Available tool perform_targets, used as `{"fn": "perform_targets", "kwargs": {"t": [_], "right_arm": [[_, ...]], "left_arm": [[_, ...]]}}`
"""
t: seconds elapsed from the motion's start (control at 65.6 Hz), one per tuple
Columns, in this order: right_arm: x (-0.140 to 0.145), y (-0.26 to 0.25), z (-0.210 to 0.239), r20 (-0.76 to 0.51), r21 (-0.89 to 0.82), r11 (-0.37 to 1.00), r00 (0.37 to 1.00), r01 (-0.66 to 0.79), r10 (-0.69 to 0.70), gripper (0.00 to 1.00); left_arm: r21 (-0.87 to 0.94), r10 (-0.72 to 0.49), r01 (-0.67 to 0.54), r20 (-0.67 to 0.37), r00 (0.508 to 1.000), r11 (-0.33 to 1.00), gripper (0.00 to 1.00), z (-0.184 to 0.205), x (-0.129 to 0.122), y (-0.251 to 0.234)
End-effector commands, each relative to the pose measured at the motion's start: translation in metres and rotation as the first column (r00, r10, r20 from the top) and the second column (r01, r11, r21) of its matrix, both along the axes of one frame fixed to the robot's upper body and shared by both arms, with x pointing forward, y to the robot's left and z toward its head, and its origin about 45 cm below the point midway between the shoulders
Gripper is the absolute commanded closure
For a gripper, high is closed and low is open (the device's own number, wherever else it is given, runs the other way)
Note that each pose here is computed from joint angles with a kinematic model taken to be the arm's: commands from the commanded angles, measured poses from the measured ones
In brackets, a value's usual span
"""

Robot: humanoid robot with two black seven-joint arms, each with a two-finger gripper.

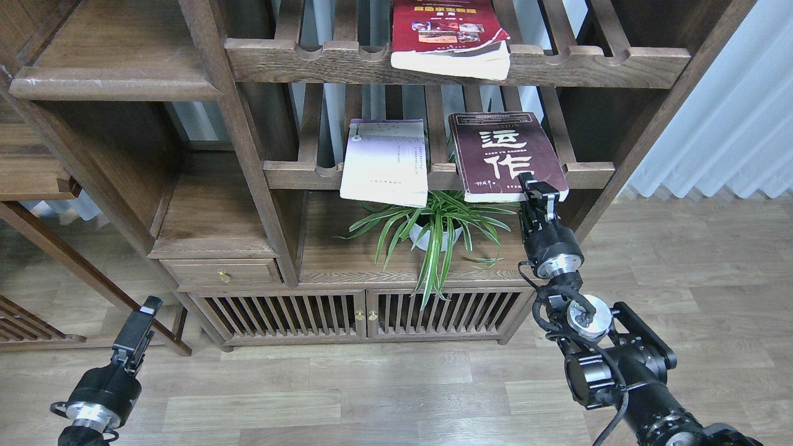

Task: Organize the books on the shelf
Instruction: 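Grasp the dark red book's lower edge with the right gripper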

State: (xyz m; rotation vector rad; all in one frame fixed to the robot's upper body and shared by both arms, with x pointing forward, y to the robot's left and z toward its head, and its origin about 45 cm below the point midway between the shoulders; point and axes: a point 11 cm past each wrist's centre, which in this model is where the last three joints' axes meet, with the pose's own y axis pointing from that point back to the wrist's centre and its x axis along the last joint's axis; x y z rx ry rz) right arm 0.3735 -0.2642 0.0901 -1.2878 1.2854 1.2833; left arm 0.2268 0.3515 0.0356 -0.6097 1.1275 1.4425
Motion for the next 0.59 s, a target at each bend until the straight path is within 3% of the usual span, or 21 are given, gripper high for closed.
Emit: {"fn": "perform_targets", "kwargs": {"t": [0.0,0.32,0.579], "right_arm": [[-0.008,0.003,0.003,0.017,0.045,0.999,1.000,0.011,-0.011,0.95],[-0.057,0.008,0.000,0.101,0.117,0.993,0.995,-0.002,-0.010,0.95],[-0.129,0.020,-0.030,-0.003,0.162,0.987,1.000,-0.012,0.013,0.95]], "left_arm": [[0.001,-0.008,0.008,0.007,1.000,1.000,0.00,0.001,0.004,-0.002],[0.002,-0.044,0.044,-0.023,0.999,0.999,0.00,-0.006,0.001,-0.009],[-0.001,-0.064,0.064,-0.031,0.997,0.998,0.00,-0.008,0.000,-0.015]]}}
